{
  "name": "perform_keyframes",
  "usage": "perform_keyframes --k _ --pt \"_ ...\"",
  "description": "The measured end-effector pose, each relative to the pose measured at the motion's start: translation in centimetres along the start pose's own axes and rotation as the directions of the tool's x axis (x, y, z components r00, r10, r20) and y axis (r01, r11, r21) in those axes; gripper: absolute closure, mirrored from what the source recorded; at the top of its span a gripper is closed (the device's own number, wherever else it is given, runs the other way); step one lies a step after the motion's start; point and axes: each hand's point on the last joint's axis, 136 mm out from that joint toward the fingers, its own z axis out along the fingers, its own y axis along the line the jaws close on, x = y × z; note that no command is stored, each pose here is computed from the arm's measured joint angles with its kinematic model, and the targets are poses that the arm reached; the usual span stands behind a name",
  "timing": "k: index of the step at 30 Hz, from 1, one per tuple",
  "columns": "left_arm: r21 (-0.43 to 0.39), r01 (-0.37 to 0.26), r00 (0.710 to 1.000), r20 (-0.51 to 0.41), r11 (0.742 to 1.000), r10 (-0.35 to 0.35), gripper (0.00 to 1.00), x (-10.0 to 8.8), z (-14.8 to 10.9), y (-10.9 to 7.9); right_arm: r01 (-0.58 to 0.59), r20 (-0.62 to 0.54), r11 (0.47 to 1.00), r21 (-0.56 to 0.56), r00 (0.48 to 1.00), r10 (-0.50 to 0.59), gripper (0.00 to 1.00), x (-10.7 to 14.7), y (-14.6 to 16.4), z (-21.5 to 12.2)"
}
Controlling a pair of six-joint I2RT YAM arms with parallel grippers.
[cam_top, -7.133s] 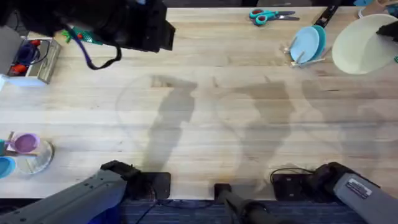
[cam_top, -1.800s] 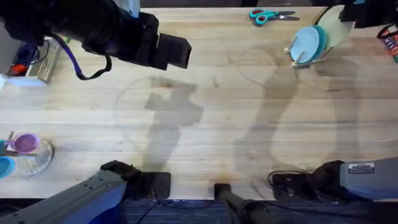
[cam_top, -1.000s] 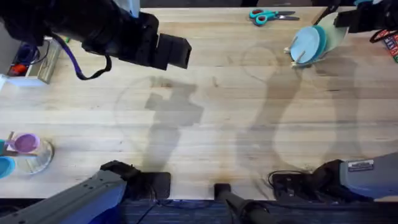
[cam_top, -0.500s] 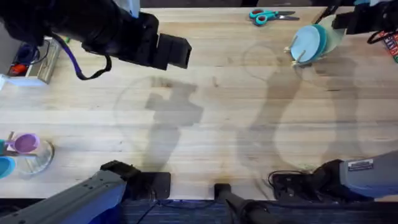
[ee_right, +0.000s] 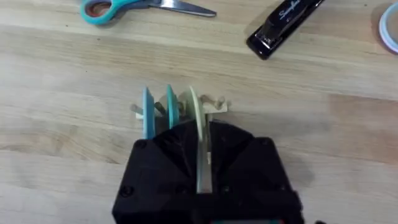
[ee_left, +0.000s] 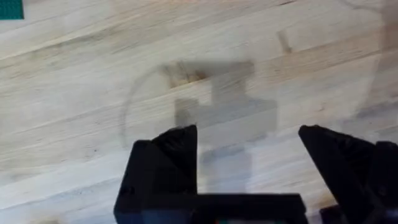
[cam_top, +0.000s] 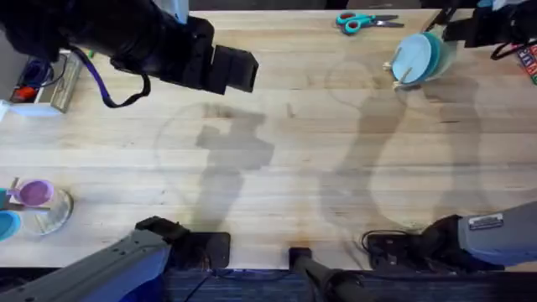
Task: Pick up the plates from the table one by one and place each into a slot on the dish rack.
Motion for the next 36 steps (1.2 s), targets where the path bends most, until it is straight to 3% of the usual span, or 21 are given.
perform_keyframes --k 5,22,23,29,36 --pt "0.0 0.0 1.0 0.0 1.0 0.0 0.007 0.0 0.0 0.0 -0.001 0.001 1.0 0.0 1.0 0.001 0.81 0.0 0.0 0.0" --pt "0.0 0.0 1.0 0.0 1.0 0.0 0.007 0.0 0.0 0.0 0.001 0.012 1.0 0.005 1.0 -0.001 0.772 -0.4 0.0 -0.5" --pt "0.0 0.0 1.0 0.0 1.0 0.0 0.007 0.0 0.0 0.0 0.013 0.048 1.0 0.019 0.999 -0.014 0.654 -1.5 0.1 -2.0" --pt "0.0 0.0 1.0 0.0 1.0 0.0 0.007 0.0 0.0 0.0 0.029 0.123 0.998 0.049 0.992 -0.034 0.391 -3.7 0.5 -5.8" --pt "0.0 0.0 1.0 0.0 1.0 0.0 0.007 0.0 0.0 0.0 0.021 0.128 0.999 0.05 0.991 -0.027 0.123 -3.8 1.7 -9.5"
